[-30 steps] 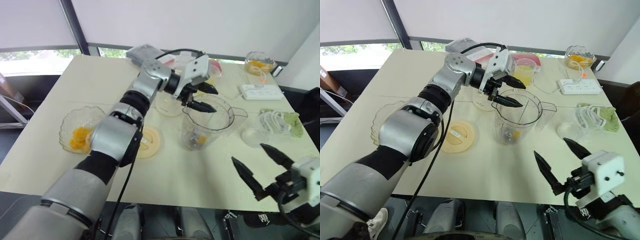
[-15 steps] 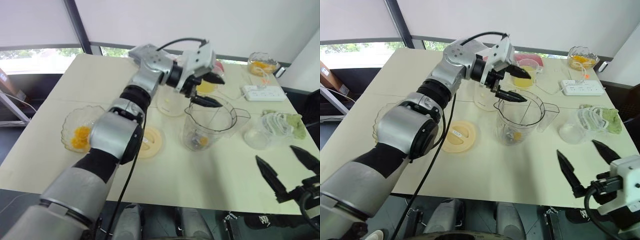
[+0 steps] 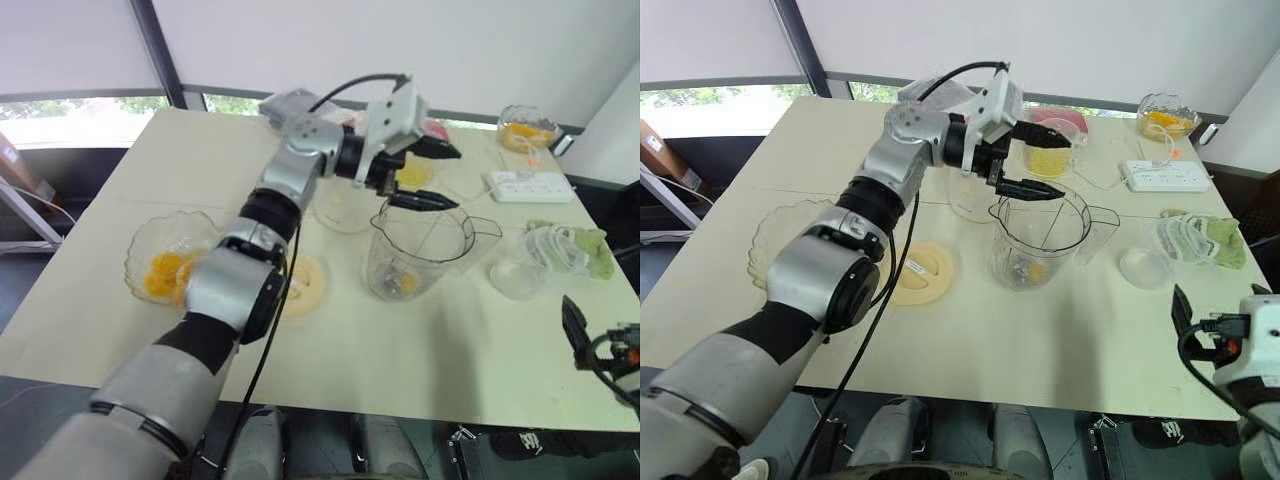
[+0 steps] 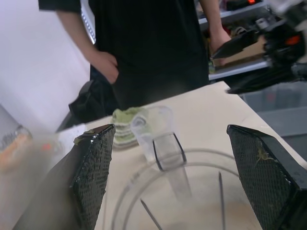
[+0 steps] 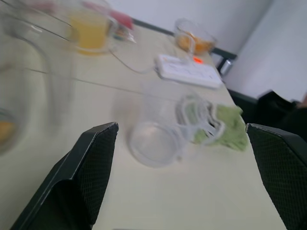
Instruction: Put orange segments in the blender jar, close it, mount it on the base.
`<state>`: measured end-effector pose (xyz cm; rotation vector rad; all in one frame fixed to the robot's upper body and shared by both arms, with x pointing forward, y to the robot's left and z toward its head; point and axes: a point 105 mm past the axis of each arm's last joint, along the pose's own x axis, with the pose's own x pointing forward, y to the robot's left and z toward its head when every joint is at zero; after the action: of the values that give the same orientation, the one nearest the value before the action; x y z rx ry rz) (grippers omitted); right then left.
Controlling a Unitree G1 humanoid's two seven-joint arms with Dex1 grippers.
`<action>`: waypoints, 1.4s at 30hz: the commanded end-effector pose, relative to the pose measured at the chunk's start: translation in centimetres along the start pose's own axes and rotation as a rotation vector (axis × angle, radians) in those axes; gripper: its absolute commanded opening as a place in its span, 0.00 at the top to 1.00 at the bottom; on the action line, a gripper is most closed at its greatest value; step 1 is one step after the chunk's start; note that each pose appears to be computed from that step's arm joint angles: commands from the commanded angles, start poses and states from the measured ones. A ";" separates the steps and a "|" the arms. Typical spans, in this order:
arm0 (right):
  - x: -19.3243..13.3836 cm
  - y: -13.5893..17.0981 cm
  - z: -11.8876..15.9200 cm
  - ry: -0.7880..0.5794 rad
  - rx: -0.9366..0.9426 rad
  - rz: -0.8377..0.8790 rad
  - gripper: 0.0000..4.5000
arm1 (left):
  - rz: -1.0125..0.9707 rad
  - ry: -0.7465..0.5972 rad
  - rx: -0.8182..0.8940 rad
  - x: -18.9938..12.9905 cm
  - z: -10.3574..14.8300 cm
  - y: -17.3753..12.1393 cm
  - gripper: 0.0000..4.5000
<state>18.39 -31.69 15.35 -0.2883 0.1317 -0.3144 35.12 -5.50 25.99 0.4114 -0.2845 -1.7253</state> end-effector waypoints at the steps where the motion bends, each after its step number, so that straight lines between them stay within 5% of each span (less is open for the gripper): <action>1: 1.0 -1.5 -1.0 0.019 -0.002 -0.079 0.01 | -0.052 -0.020 0.046 -0.8 1.7 -0.6 0.14; 12: 5.9 -5.8 -4.6 0.094 0.126 -0.236 0.01 | -0.011 0.013 0.042 -3.2 1.4 -1.2 0.14; 26: 10.6 -4.7 -6.8 0.144 0.198 -0.159 0.01 | 0.061 0.053 0.023 -4.7 0.9 -2.0 0.14; 42: 13.5 -3.8 -5.7 0.108 0.212 -0.128 0.01 | 0.095 0.094 0.025 -6.0 0.9 -2.5 0.14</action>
<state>28.62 -40.65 8.43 -0.0331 0.2325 -0.4674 33.96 0.91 25.47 0.4650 -0.2081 -1.6041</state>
